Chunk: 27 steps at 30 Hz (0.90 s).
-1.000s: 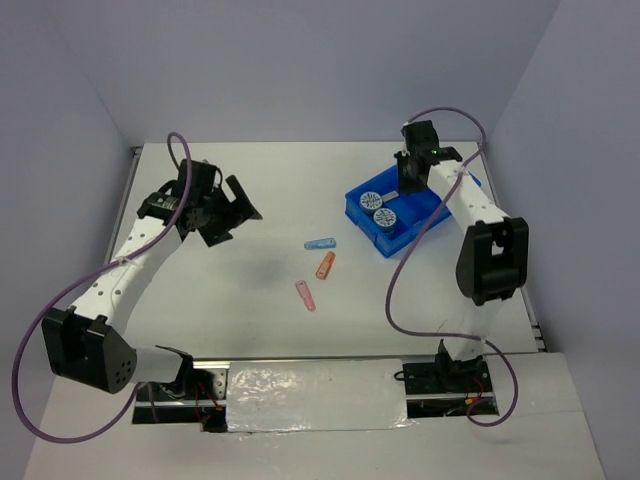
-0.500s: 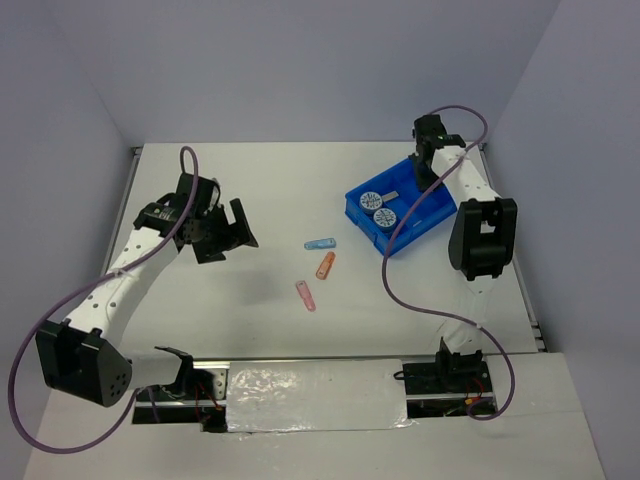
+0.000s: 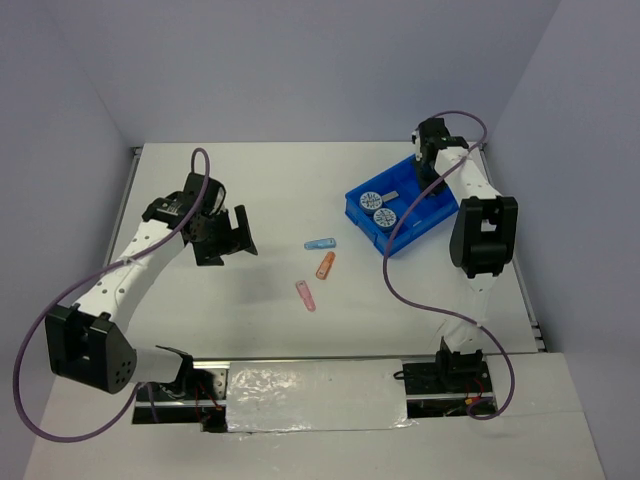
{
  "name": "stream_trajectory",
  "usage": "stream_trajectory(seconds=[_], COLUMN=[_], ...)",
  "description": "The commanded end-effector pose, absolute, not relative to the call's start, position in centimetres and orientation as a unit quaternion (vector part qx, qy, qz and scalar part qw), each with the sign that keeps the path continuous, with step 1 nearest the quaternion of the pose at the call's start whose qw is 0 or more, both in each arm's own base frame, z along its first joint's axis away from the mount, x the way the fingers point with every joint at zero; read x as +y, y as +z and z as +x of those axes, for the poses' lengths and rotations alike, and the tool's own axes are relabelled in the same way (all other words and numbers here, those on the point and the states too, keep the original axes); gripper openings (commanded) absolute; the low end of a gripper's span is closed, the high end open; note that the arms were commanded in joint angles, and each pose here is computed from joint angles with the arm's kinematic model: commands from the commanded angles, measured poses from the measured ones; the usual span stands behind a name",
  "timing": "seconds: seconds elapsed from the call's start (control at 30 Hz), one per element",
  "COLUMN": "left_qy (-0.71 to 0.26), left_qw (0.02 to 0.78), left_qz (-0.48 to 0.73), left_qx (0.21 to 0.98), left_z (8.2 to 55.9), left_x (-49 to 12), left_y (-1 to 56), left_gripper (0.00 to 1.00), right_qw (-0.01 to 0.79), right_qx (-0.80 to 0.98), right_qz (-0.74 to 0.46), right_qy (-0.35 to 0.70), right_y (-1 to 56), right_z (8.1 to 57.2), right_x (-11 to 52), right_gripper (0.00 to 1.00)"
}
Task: Sort the stationery into containers
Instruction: Place the pen in the storage box, then pick up the stationery from the center of the board.
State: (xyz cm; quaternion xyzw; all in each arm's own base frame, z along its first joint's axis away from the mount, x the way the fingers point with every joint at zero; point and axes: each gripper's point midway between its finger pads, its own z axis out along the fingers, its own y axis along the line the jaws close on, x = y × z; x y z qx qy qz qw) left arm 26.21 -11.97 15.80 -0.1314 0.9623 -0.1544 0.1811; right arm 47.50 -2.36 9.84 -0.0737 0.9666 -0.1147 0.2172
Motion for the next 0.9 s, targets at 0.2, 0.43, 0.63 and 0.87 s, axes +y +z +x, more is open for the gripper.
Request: stream_trajectory(seconds=[0.2, 0.43, 0.63, 0.87], left_qy=[-0.155, -0.155, -0.125, -0.048], left_qw=[0.204, 0.207, 0.23, 0.277], left_qz=[-0.099, -0.101, -0.104, -0.162], left_qx=[0.962, 0.961, 0.96, 0.946], left_z=[27.2, 27.1, 28.1, 28.2], left_x=[-12.0, -11.9, -10.9, -7.1], left_y=[17.6, 17.6, 18.2, 20.8], left_gripper=[0.99, 0.99, 0.99, 0.99], right_qw=[0.214, 0.279, 0.413, 0.404], right_qx=[0.97, 0.954, 0.906, 0.88], right_qz=[-0.079, -0.046, -0.055, -0.227], right_qy=[-0.088, -0.104, -0.068, 0.107], right_y=[9.4, 13.9, 24.3, 21.1], right_z=[48.1, 48.7, 48.2, 39.1], right_x=[-1.7, -2.1, 2.2, 21.6], right_gripper=[0.45, 0.63, 0.75, 0.77])
